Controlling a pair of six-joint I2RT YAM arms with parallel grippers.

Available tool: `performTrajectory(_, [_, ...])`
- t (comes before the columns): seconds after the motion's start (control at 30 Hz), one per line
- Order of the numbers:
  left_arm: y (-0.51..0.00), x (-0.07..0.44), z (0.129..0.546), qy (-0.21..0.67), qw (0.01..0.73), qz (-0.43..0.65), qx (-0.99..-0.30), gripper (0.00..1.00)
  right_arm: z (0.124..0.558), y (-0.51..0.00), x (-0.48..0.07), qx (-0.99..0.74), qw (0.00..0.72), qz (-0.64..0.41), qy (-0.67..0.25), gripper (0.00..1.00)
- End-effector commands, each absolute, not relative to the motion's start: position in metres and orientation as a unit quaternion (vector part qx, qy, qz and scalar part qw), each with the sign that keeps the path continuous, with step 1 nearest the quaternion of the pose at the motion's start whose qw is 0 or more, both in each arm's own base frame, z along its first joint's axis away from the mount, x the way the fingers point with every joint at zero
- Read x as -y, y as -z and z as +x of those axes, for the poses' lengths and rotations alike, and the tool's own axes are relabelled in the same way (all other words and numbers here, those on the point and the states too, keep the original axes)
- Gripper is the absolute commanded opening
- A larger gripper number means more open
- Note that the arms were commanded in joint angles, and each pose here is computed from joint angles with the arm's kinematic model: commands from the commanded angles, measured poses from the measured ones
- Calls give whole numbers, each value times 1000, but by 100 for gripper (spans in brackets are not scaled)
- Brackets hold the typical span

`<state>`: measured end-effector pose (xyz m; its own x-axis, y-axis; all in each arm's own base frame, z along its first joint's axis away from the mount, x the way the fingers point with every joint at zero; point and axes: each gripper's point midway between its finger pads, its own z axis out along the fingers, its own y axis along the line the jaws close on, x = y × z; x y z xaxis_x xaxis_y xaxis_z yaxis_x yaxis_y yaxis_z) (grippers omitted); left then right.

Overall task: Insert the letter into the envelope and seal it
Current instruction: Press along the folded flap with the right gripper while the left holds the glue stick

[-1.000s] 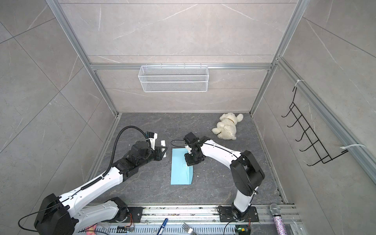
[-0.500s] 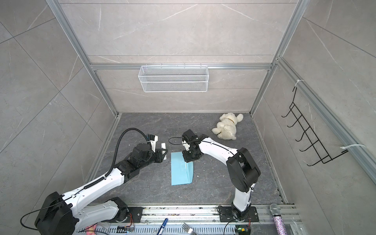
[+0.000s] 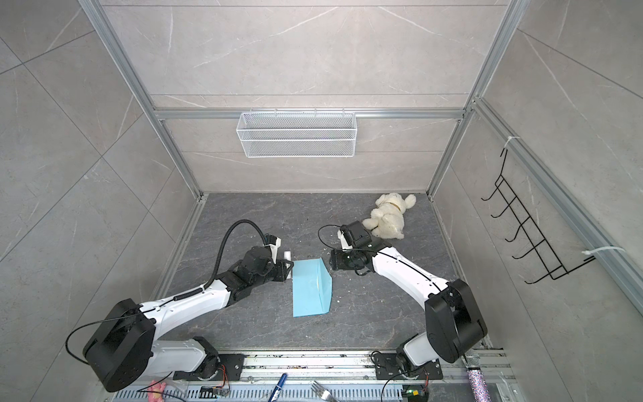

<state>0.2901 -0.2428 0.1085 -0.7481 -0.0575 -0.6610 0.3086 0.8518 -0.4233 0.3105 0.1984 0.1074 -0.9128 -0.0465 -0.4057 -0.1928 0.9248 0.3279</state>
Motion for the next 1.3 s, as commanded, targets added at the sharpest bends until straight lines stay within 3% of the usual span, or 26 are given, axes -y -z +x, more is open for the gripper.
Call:
performTrajectory(0.0, [-120, 255, 300, 280, 370, 71, -883, 0, 317, -100, -180, -964, 211, -17, -163, 53])
performTrajectory(0.5, [-80, 265, 305, 276, 337, 57, -898, 0, 308, -46, -198, -969, 139, -4, -205, 22])
performTrajectory(1.27, [-44, 268, 305, 265, 306, 48, -913, 0, 299, -43, -261, -934, 87, 2, -347, 12])
